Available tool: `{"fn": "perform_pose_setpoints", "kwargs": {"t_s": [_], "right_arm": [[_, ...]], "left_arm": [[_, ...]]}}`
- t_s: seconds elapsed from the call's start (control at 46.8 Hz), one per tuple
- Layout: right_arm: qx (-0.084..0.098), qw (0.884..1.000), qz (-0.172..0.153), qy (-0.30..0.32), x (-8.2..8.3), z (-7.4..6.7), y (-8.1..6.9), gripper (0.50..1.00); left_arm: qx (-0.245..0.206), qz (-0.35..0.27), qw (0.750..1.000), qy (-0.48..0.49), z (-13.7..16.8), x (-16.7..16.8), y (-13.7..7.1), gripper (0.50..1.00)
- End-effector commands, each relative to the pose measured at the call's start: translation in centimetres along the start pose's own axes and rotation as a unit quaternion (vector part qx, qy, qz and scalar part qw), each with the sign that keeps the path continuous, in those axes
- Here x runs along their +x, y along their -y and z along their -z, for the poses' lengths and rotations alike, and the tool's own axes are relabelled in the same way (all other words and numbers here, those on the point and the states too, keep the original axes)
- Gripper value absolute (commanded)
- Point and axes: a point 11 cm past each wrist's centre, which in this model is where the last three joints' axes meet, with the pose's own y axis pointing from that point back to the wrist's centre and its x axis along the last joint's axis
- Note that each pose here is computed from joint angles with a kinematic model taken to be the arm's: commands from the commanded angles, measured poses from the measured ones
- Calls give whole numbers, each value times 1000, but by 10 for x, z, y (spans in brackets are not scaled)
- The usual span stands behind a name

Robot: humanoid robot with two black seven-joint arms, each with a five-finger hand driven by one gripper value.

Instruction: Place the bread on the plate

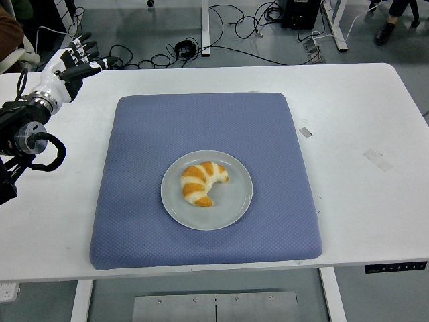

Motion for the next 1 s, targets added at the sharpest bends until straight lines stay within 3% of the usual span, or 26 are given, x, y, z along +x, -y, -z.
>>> {"fn": "perform_pose_setpoints", "kwargs": {"t_s": [0.0,0.983], "right_arm": [[0,1000,0,0,0,0,0,1000],[0,1000,0,0,0,0,0,1000]], "left_arm": [[0,0,1000,0,0,-1,0,974],[6,-3,1000,3,7,0,0,974]]}}
